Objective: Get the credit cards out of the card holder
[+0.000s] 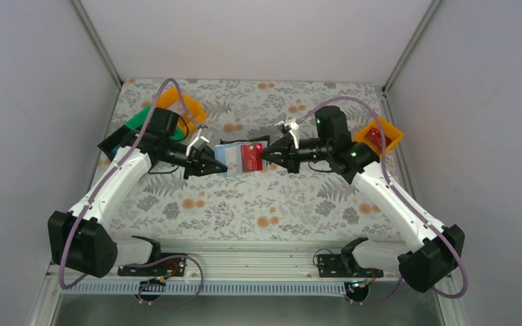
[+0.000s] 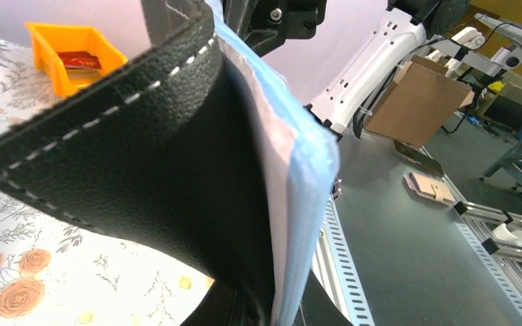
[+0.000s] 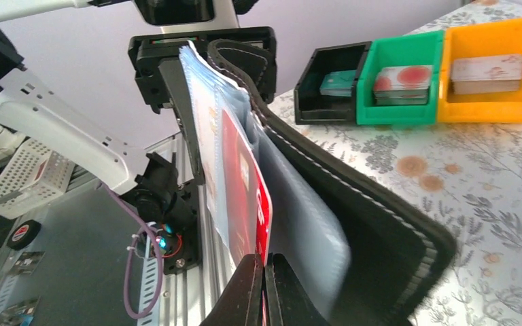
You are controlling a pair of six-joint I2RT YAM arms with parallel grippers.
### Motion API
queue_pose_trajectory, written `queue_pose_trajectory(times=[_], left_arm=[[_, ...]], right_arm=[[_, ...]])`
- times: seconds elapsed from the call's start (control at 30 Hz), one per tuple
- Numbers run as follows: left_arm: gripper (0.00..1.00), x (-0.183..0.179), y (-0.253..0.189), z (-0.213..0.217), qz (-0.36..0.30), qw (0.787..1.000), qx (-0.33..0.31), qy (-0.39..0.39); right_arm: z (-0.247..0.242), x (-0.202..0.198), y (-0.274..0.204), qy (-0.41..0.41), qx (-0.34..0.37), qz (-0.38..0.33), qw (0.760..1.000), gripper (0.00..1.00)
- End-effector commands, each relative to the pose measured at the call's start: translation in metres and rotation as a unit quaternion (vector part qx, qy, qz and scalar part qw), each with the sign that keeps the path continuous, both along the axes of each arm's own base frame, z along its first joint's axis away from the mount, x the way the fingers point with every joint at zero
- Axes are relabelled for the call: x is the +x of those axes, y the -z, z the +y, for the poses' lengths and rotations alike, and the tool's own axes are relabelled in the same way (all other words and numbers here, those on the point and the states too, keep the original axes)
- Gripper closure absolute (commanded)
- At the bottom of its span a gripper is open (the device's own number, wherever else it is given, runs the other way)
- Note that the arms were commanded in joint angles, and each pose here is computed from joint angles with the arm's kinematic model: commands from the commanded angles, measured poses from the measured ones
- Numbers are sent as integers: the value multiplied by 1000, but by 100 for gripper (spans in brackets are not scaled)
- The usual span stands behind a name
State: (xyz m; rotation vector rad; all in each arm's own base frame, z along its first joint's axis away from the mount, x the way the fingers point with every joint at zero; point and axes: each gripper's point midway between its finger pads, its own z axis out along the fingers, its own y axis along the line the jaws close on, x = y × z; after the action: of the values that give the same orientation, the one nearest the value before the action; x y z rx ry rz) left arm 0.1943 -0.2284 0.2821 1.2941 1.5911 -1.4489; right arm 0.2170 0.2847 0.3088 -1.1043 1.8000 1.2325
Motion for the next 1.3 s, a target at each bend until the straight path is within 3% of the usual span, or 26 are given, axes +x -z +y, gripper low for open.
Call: queue_pose_trajectory(times=[0.0, 0.17, 0.37, 0.47, 0.53, 0.63, 0.77, 0.87, 1.0, 1.07, 1.13, 1.27], left_arm=[[98, -7, -17, 3, -19, 999, -41, 12], [98, 4, -11, 10, -11, 999, -36, -14], [98, 11, -7, 15, -7, 999, -27, -35], [98, 15, -7, 17, -7, 999, -23, -45], [98, 17, -7, 18, -8, 998, -20, -52], [97, 23, -4, 19, -9, 998, -8, -65], [98, 29, -4, 20, -15, 996, 4, -83], [98, 29, -7, 21, -23, 996, 6, -90], [98, 29, -11, 22, -31, 995, 8, -90], [98, 29, -12, 21, -28, 996, 8, -87], [98, 30, -12, 21, -21, 996, 5, -83], [98, 27, -12, 19, -11, 997, -3, -71]], right_arm=[[-23, 23, -9, 73, -16, -25, 997, 96], [-65, 56, -12, 169, 3, 11, 986, 96], [-85, 68, -22, 183, 56, 40, 981, 96], [-111, 94, -17, 262, 67, 74, 960, 96], [-142, 116, -10, 340, 88, 106, 930, 96], [-197, 145, 12, 471, 145, 175, 852, 96], [-256, 164, 48, 608, 224, 232, 725, 96], [-304, 165, 49, 696, 299, 215, 616, 96], [-363, 153, 58, 776, 393, 210, 447, 96], [-382, 150, 68, 792, 420, 211, 389, 96], [-396, 154, 80, 797, 436, 224, 352, 96], [-407, 178, 103, 794, 439, 270, 323, 96]])
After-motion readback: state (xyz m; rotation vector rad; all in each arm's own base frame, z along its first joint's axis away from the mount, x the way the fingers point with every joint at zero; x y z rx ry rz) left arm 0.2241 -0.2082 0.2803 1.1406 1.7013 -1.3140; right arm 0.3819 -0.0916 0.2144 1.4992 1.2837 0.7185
